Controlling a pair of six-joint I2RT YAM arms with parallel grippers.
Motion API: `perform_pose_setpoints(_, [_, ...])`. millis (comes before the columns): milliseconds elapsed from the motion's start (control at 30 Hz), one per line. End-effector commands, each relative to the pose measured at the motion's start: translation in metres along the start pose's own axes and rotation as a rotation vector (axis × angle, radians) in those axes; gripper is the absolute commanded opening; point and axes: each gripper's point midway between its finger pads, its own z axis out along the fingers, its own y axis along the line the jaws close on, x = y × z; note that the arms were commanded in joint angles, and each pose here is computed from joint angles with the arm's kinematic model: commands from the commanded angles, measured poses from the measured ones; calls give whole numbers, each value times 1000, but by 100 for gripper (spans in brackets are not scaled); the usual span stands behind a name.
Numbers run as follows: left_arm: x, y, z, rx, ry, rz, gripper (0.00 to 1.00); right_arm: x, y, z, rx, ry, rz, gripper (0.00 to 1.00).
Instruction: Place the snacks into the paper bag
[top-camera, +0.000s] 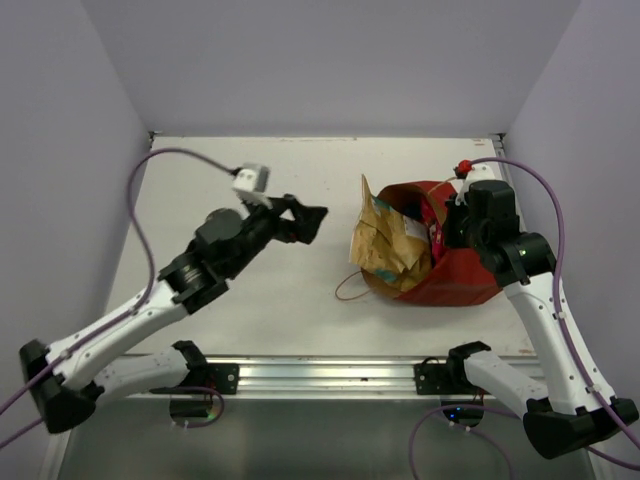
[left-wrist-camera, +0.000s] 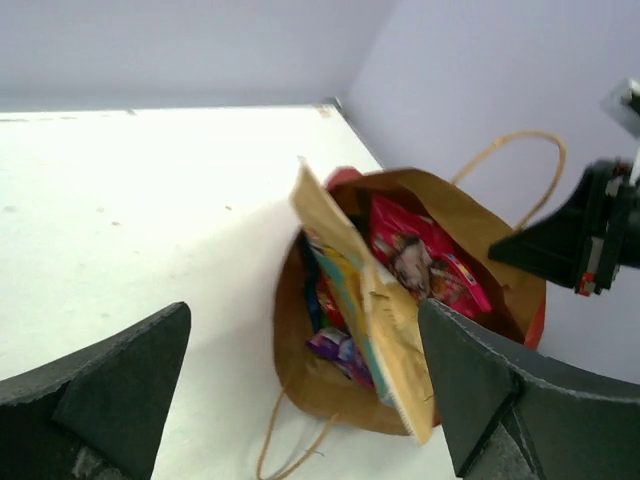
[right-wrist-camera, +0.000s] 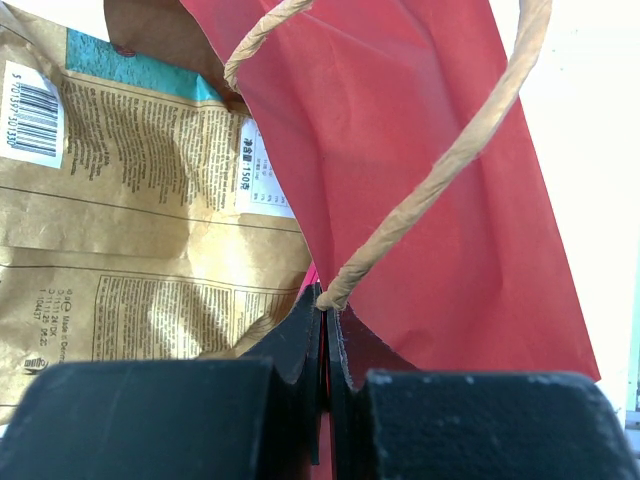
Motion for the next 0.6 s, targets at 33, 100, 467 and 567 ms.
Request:
perform_pose_setpoints(33, [-14, 47, -43, -57, -275, -188, 100, -24, 4, -7, -26, -93, 8, 0])
perform_pose_setpoints(100, [19, 64, -38, -78, -226, -194, 100, -24, 4, -7, -23, -92, 8, 0])
perform_pose_setpoints(467, [124, 54, 6, 272, -54, -327, 84, -24, 4, -11, -27, -99, 9, 0])
perform_pose_setpoints(567, [134, 48, 8, 350, -54, -384, 86, -23, 4, -11, -28, -99, 8, 0])
